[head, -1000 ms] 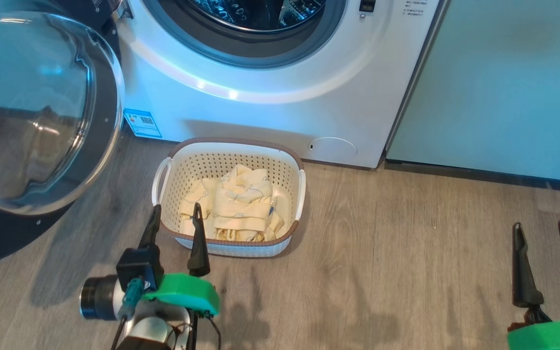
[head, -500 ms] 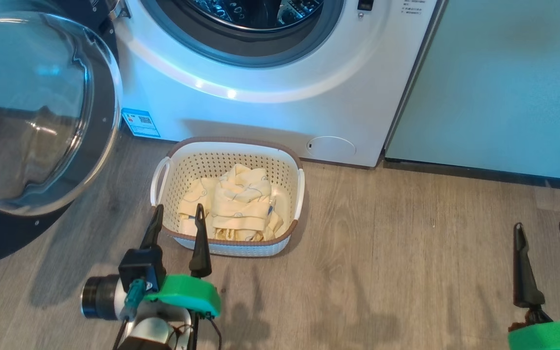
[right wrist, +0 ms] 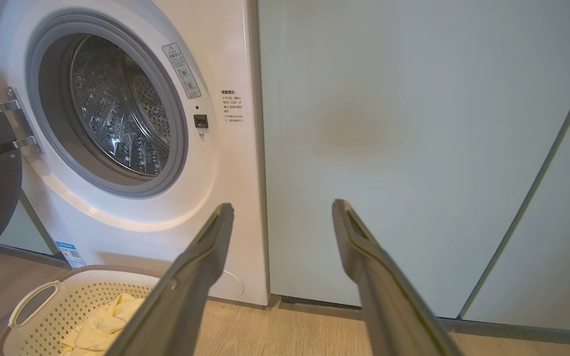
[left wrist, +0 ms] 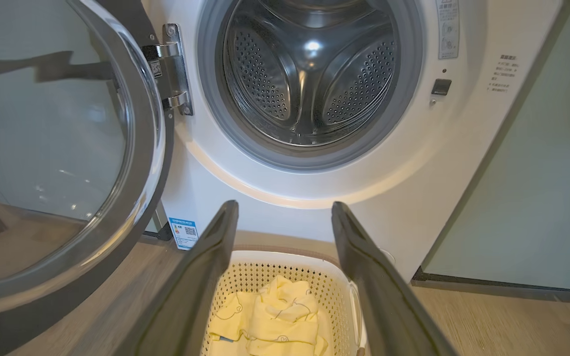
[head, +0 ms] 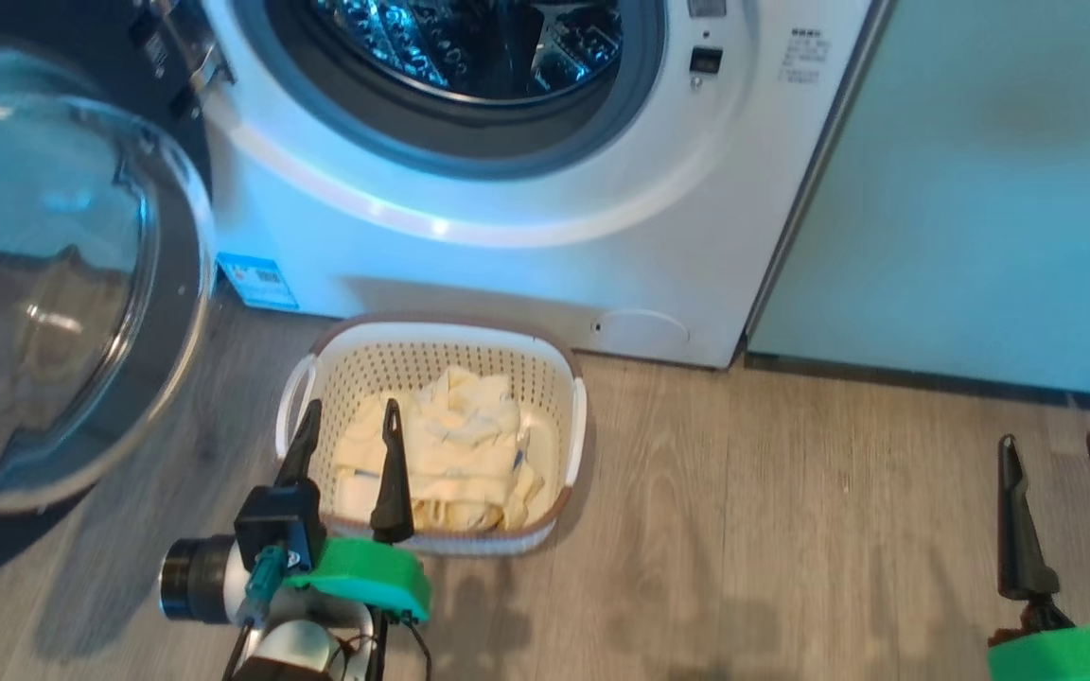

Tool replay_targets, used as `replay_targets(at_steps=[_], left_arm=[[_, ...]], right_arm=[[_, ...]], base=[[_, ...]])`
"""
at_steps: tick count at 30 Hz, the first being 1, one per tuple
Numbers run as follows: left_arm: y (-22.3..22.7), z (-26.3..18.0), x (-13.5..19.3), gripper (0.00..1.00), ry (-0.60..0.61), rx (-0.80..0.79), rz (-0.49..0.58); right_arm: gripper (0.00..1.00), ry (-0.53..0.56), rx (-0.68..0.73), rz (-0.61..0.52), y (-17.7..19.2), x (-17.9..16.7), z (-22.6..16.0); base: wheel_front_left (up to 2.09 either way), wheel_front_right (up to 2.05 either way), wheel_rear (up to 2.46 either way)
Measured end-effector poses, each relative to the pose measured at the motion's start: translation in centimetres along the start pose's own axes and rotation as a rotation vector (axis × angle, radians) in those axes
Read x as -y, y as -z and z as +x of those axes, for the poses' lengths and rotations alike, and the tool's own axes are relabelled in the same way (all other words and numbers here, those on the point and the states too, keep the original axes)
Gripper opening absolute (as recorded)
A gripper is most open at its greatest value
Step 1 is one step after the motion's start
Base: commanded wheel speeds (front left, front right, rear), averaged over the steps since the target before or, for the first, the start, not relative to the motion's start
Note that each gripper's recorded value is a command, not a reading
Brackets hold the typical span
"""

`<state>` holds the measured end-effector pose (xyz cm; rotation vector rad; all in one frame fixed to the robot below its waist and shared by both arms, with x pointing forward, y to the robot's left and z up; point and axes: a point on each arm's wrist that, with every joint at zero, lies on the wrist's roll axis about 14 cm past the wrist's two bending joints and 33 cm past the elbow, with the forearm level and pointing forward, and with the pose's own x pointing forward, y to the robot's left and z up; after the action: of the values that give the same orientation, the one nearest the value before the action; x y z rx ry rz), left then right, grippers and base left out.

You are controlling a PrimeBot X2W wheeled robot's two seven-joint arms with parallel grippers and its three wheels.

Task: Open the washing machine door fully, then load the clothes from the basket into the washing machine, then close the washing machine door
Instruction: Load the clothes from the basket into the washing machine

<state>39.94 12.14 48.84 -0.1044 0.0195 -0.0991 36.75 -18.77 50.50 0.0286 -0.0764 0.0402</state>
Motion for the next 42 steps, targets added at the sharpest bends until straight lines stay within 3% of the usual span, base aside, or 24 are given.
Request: replay_targets(at_steps=[13, 33, 42], left_arm=[[0.0, 0.1, 0.1, 1.00, -0.001, 0.001, 0.001], [1.4, 0.5, 0.1, 1.00, 0.000, -0.034, 0.004], [4.0, 1.1, 0.8, 1.00, 0.033, -0.112, -0.008]], right_arm=[[1.00, -0.006, -0.006, 0.003, 0.2, -0.2, 0.2], [1.00, -0.008, -0.027, 0.013, 1.1, -0.3, 0.8], [1.00, -0.006, -0.041, 0.016, 1.7, -0.2, 1.4]], base=[[1.31, -1.30, 0.00], [0.03, -0.03, 0.00], [0.00, 0.00, 0.00]])
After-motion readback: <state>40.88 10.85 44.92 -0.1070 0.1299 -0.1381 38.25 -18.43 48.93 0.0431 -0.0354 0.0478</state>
